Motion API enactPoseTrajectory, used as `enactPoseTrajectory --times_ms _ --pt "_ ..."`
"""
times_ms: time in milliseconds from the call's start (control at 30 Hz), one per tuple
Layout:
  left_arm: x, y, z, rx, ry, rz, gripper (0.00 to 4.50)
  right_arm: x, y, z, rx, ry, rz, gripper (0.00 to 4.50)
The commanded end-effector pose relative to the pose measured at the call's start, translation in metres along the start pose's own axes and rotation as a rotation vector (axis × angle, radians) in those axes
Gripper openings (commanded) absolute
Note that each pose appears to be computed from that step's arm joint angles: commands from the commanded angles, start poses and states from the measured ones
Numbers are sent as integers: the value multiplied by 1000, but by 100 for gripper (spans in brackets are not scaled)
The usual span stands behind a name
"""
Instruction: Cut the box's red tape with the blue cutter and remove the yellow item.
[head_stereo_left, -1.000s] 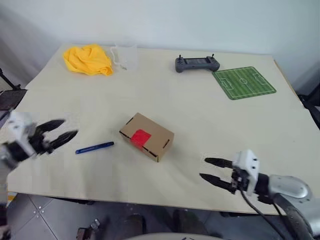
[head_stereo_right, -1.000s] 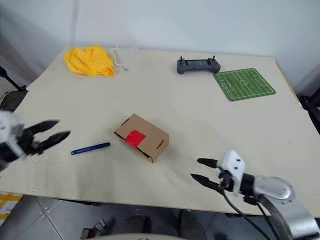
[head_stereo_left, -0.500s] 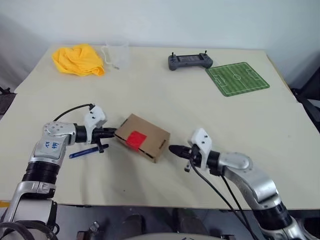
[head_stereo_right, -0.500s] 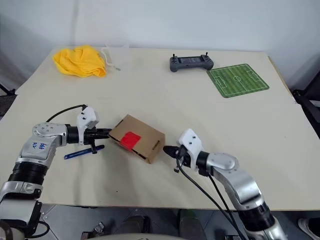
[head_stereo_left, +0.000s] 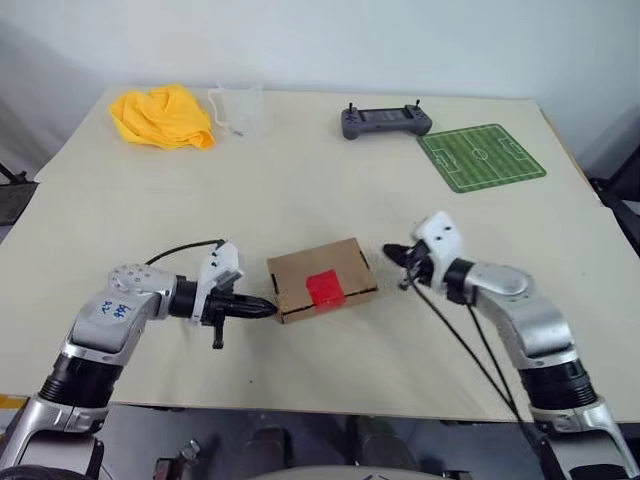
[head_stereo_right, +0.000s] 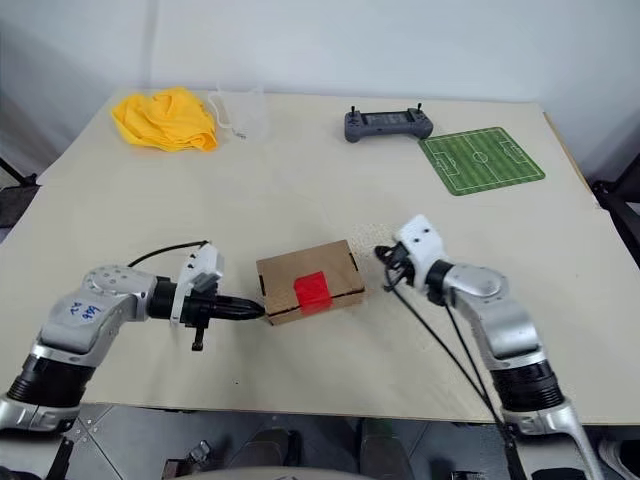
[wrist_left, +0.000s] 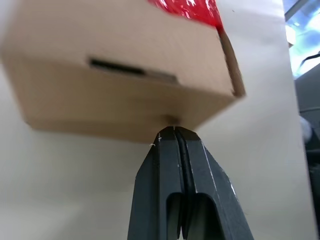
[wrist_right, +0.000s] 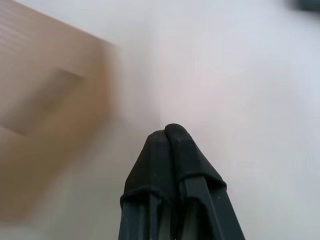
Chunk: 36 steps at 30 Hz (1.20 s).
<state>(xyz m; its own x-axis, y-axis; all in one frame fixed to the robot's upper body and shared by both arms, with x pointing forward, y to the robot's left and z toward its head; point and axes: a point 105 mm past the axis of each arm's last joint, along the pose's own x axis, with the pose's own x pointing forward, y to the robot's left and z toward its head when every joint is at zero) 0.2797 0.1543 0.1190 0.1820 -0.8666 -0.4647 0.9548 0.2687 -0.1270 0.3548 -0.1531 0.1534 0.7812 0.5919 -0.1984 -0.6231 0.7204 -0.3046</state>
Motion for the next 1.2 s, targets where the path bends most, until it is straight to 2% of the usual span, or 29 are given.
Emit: enactPoseTrajectory --times_ms 33,167,300,367,467,533,633,767,900,1200 --pt "-27 -7 25 -18 -97 -30 2 -24 5 16 -37 -69 97 0" --pt "-51 1 73 -57 -323 -35 2 -48 45 -2 38 45 343 0" --pt "-45 33 101 6 -408 81 2 -55 85 -12 142 101 485 0" --pt "-27 57 103 55 -361 166 2 -48 102 -16 173 96 492 0" --pt "-7 87 88 244 -175 326 2 -33 118 -17 194 92 473 0" --pt "2 96 82 210 -154 340 2 -21 122 -16 218 79 437 0" --pt "15 89 67 195 -76 242 2 -4 121 -9 302 36 370 0" --pt "21 72 54 127 -28 111 2 10 112 -7 284 44 308 0" --pt "26 43 46 22 -41 -25 2 8 80 5 288 4 227 0" --pt "55 12 40 -72 -91 -49 2 -1 40 -1 180 73 237 0"
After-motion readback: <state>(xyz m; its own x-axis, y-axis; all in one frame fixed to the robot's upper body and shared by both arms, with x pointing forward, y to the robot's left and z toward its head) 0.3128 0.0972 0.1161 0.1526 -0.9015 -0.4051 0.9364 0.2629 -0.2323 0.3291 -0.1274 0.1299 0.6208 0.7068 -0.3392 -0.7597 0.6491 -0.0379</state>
